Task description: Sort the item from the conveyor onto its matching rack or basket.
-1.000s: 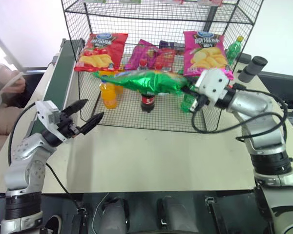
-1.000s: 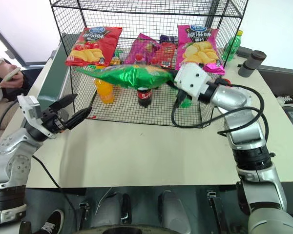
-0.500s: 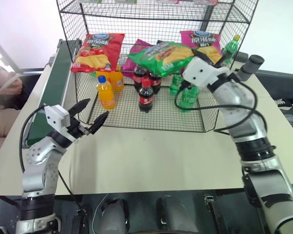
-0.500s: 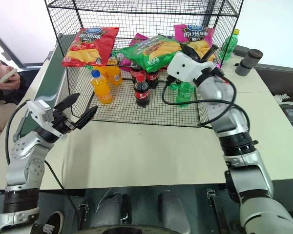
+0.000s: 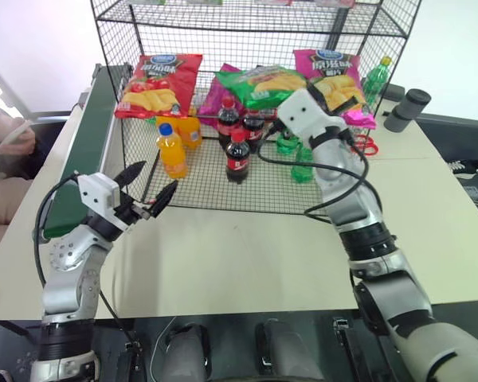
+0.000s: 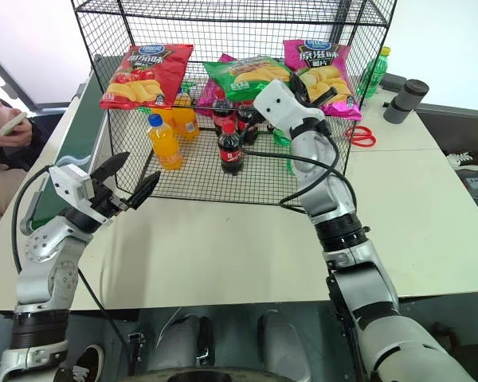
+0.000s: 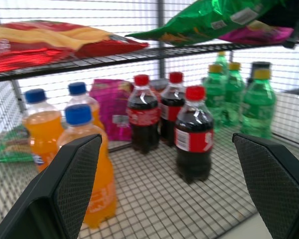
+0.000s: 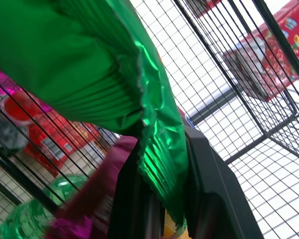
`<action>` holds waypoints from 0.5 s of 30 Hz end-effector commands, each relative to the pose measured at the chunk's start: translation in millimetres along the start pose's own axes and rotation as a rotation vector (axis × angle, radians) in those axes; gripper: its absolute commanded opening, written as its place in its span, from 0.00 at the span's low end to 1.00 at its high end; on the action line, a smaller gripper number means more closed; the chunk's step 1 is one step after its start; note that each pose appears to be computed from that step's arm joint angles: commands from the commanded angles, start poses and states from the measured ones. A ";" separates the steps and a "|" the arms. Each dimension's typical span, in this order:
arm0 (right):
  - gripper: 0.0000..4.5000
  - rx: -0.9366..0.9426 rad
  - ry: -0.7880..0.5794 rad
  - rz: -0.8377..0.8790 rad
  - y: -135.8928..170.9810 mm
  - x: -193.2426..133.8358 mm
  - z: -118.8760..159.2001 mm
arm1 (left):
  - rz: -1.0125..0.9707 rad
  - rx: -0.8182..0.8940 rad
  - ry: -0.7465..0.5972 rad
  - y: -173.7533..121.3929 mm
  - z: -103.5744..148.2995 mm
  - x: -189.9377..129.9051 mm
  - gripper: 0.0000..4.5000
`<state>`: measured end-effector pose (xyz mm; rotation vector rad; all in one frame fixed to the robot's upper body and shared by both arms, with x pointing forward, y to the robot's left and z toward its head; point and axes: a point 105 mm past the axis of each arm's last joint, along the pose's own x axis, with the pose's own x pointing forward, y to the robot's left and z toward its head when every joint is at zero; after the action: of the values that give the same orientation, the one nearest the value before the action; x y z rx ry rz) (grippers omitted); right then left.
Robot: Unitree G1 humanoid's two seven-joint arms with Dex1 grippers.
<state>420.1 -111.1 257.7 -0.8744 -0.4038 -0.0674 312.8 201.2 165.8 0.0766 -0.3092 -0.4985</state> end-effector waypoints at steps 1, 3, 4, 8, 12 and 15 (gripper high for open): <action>0.00 -0.004 -0.029 -0.100 -17.5 8.8 15.8 | -0.004 0.057 -0.058 -8.3 16.3 6.2 0.99; 0.00 -0.037 -0.021 -0.130 -17.8 10.2 16.7 | -0.004 0.050 -0.061 -10.5 16.5 7.3 0.99; 0.00 -0.031 -0.018 -0.128 -16.0 11.0 17.1 | -0.001 0.052 -0.059 -10.5 16.2 7.3 0.99; 0.00 -0.003 0.014 -0.174 -18.7 12.4 14.1 | 0.014 0.051 -0.066 -9.5 17.8 7.7 0.99; 0.00 0.100 0.034 -0.117 -1.8 11.5 15.1 | 0.012 0.035 -0.072 -11.6 18.5 9.3 0.99; 0.00 0.112 0.030 -0.081 9.3 10.6 17.6 | 0.011 0.042 -0.073 -13.8 19.2 10.7 0.99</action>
<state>428.7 -96.3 253.4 -0.7604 -0.3688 -0.1386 313.6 190.2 169.8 0.0752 -0.3298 -0.4705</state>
